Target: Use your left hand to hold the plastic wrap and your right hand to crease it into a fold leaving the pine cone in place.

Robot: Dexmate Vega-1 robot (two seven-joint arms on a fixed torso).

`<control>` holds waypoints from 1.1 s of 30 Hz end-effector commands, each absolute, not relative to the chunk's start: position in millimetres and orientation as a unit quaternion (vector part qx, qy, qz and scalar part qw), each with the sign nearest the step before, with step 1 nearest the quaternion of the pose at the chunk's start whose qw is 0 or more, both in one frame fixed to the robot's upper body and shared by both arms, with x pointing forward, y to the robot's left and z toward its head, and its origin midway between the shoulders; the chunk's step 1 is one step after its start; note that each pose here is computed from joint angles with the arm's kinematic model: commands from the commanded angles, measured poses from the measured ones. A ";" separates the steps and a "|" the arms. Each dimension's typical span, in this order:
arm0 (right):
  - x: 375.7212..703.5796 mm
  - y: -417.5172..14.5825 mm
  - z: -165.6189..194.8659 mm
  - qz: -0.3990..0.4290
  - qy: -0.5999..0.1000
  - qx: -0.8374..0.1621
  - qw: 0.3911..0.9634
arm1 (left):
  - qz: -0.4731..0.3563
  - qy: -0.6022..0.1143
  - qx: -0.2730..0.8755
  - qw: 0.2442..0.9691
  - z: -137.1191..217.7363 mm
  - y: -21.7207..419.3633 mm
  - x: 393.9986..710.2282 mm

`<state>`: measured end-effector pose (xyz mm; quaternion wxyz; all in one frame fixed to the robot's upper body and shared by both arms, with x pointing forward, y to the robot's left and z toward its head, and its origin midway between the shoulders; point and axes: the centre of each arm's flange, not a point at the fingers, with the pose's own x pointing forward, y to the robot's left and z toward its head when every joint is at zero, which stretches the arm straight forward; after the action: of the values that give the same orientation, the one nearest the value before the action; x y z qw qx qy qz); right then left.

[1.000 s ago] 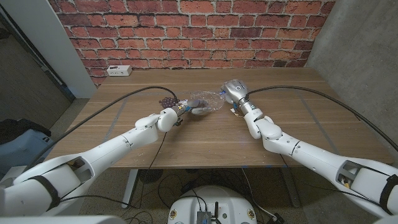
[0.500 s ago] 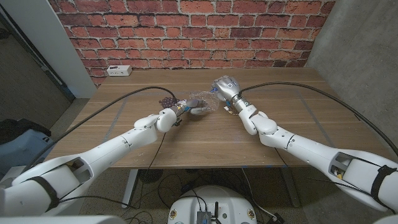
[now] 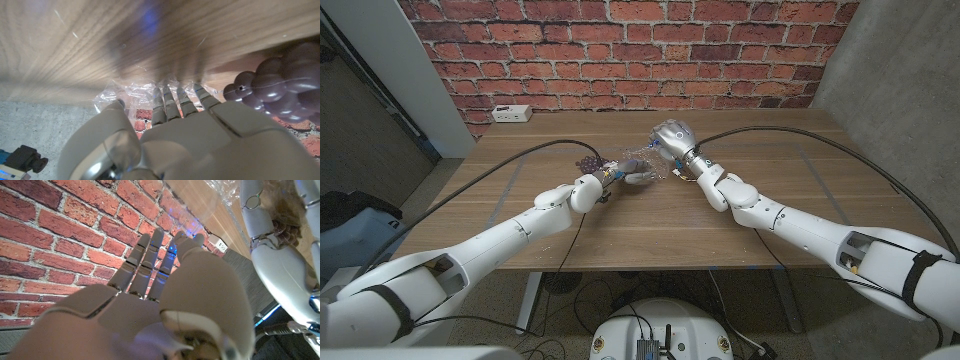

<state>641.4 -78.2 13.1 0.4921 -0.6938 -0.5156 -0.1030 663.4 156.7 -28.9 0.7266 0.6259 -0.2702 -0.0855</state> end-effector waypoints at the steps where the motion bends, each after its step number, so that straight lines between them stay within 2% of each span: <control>1: 647.4 -64.2 10.3 -0.082 -0.538 -0.689 0.479 | -0.083 -0.266 0.622 0.731 -30.2 159.1 665.7; 14: 644.0 -75.6 19.0 -0.123 -0.523 -0.673 0.508 | -0.085 -0.267 0.623 0.730 -29.8 158.3 668.2; 24: 629.6 -108.3 24.1 -0.159 -0.462 -0.684 0.542 | -0.089 -0.268 0.624 0.729 -27.7 156.0 670.2; 33: 614.3 -125.3 16.9 -0.148 -0.425 -0.685 0.573 | -0.098 -0.276 0.627 0.722 -24.7 146.7 673.7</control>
<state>650.0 -98.9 20.9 0.5322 -0.7011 -0.4513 -0.1467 672.1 156.7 -26.6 0.7295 0.6245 -0.2662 -0.0837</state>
